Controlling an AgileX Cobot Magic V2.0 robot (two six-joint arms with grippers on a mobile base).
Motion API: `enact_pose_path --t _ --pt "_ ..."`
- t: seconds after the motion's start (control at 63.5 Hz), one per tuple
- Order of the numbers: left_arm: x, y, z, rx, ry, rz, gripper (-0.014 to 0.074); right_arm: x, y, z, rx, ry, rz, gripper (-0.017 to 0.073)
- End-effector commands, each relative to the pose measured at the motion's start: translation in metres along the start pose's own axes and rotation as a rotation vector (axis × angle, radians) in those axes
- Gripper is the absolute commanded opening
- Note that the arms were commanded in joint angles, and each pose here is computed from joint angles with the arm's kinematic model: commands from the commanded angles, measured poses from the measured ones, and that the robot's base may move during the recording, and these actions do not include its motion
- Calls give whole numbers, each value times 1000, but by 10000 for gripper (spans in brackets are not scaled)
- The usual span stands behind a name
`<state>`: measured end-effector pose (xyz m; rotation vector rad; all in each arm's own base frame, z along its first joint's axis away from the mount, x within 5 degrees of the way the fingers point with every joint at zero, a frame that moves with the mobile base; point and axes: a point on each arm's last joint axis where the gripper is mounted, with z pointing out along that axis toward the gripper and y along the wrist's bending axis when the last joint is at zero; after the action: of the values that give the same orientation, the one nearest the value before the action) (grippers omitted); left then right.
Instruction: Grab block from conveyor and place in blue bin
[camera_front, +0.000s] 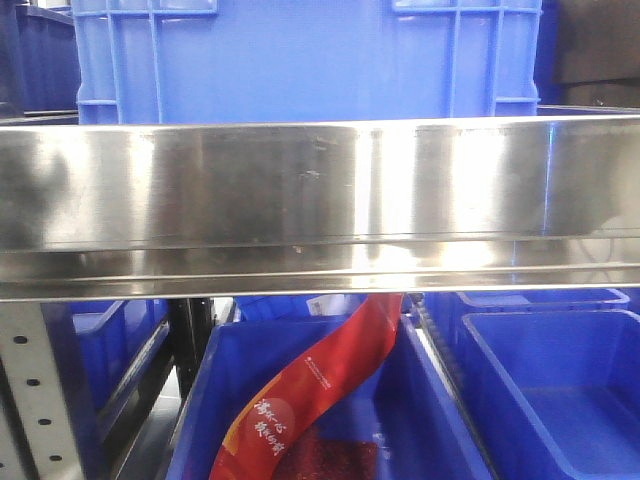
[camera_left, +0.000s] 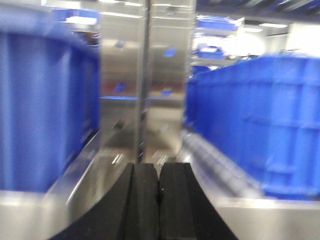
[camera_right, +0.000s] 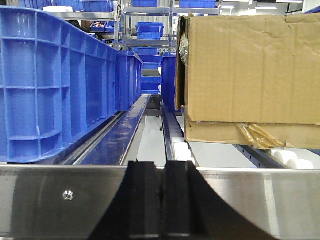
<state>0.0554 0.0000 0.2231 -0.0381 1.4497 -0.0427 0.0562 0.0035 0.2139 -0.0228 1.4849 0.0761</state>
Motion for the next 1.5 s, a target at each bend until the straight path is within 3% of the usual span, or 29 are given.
enact_pose_path --t 0.0,0.252,0.425,0.519,1.48 --pt "7 3 0 -39 1 -13 -111 0 0 0 5 -13 -9 -168" --pt "13 4 -1 -60 61 -27 -111 -1 0 0 5 -17 -9 -168" --pt "7 2 0 -34 4 69 -111 -1 0 0 5 -17 -9 -168" --pt "7 2 0 -35 0 46 -111 -1 0 0 5 -17 -9 -168" --pt "6 2 0 -35 -10 46 -111 -1 0 0 5 -17 -9 -168"
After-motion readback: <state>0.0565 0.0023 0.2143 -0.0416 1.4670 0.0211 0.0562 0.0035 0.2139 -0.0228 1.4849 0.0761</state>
